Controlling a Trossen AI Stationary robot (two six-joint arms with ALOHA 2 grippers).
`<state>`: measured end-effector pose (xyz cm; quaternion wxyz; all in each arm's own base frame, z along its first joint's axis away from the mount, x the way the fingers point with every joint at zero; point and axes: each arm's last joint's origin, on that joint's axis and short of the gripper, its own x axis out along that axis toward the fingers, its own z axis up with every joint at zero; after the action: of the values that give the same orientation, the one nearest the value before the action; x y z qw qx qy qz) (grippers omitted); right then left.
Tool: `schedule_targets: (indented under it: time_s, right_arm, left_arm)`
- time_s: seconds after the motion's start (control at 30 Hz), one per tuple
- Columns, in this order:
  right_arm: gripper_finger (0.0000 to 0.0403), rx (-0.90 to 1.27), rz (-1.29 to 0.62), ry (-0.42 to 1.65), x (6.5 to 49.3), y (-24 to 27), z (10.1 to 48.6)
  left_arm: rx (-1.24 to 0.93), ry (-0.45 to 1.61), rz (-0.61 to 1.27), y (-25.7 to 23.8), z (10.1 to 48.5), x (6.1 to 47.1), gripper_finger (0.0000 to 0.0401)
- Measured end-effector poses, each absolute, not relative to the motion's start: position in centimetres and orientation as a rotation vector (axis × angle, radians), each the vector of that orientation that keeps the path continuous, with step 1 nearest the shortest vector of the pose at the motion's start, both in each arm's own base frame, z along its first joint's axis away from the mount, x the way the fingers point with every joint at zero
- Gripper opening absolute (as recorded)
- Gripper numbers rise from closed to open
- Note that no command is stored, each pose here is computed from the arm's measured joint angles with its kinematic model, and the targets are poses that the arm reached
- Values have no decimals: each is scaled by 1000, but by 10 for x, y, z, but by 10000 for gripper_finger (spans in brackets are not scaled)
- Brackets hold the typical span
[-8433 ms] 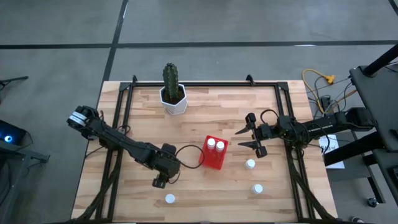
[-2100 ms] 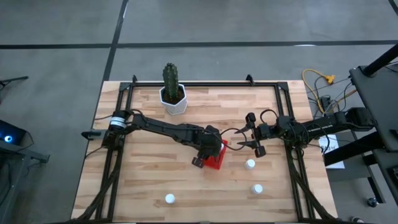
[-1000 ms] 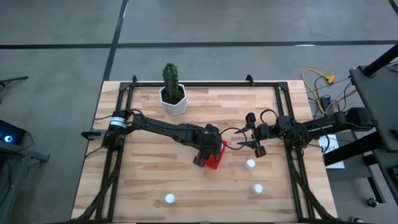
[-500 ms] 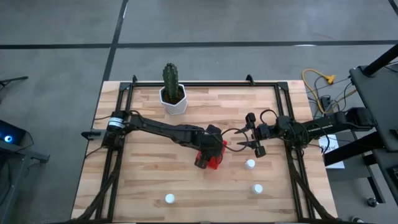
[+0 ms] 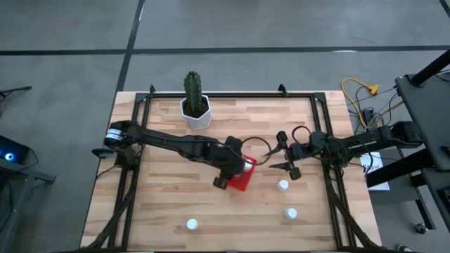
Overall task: Pick and place pill bottles into a basket
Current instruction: Put the top white pill bottle into the red bin
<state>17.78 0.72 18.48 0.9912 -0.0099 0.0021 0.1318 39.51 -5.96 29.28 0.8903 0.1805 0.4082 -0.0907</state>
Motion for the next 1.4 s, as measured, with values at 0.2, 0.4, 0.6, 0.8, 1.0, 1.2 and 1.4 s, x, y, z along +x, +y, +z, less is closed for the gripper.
schedule_targets:
  time_s: [0.2, 0.4, 0.6, 0.8, 1.0, 1.2, 1.4]
  right_arm:
    - [203, -10, 299, 87, 183, 9, 190]
    - [203, -5, 328, 226, 191, 14, 197]
    - [203, -33, 375, 238, 191, 23, 196]
    - [203, -31, 402, 251, 189, 29, 193]
    - [203, -19, 410, 283, 188, 31, 190]
    - [203, 22, 421, 368, 185, 34, 184]
    - [203, 47, 480, 408, 182, 46, 181]
  left_arm:
    - [371, 771, -187, -58, 298, 373, 178]
    - [354, 596, -161, -53, 299, 343, 178]
    - [269, 440, -131, -50, 290, 307, 178]
    - [233, 317, -135, -49, 268, 276, 178]
    - [220, 233, -123, -46, 260, 256, 178]
    - [215, 214, -122, -43, 258, 243, 178]
    - [191, 212, -119, -43, 257, 241, 178]
